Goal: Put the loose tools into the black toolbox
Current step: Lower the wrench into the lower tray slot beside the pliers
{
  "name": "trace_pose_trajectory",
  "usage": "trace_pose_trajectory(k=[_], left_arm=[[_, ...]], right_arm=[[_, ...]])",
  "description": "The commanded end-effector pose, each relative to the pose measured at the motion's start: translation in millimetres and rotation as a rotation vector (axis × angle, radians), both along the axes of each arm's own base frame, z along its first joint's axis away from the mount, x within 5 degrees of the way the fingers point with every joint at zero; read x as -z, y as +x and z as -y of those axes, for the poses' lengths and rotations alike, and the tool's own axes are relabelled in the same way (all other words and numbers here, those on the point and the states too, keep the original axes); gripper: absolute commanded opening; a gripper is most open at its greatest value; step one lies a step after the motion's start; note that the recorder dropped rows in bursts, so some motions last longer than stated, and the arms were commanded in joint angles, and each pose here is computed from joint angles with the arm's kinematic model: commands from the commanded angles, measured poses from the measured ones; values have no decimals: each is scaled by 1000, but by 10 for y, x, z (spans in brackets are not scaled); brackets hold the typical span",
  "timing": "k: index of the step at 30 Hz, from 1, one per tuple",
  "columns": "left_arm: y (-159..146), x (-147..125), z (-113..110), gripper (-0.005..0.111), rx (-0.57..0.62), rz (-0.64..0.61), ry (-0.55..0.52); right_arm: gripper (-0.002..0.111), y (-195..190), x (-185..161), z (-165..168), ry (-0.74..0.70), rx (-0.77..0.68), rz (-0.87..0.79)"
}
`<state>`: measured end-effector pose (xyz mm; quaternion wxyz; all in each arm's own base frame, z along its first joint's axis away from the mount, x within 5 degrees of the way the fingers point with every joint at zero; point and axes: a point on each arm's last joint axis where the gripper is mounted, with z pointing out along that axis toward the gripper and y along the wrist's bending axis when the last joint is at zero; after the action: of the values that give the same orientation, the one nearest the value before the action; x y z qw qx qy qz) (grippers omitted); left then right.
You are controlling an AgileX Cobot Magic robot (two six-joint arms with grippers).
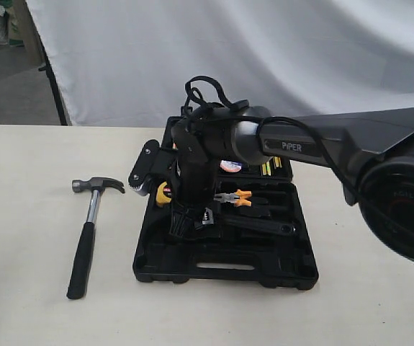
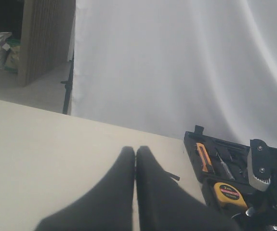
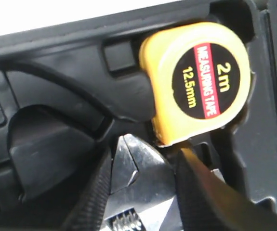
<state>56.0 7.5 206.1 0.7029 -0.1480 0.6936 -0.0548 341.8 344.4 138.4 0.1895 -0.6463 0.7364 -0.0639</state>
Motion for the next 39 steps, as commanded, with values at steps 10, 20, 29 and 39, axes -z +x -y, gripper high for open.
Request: trace_pose_trajectory(k=[10,20,29,39], left_arm=[[-6,-17,-14,1,-26,13,2],[-6,-17,-14,1,-26,13,2],[-6,-17,-14,1,-26,13,2],[-6,-17,-14,1,-26,13,2]], right_arm=[[0,-34,18,56,-112,-121,-25],[0,-37,26,32,-106,-177,-21],[0,-23,260,7,-104,-157,-43],[0,-14,113,-6,-62,-113,-26]])
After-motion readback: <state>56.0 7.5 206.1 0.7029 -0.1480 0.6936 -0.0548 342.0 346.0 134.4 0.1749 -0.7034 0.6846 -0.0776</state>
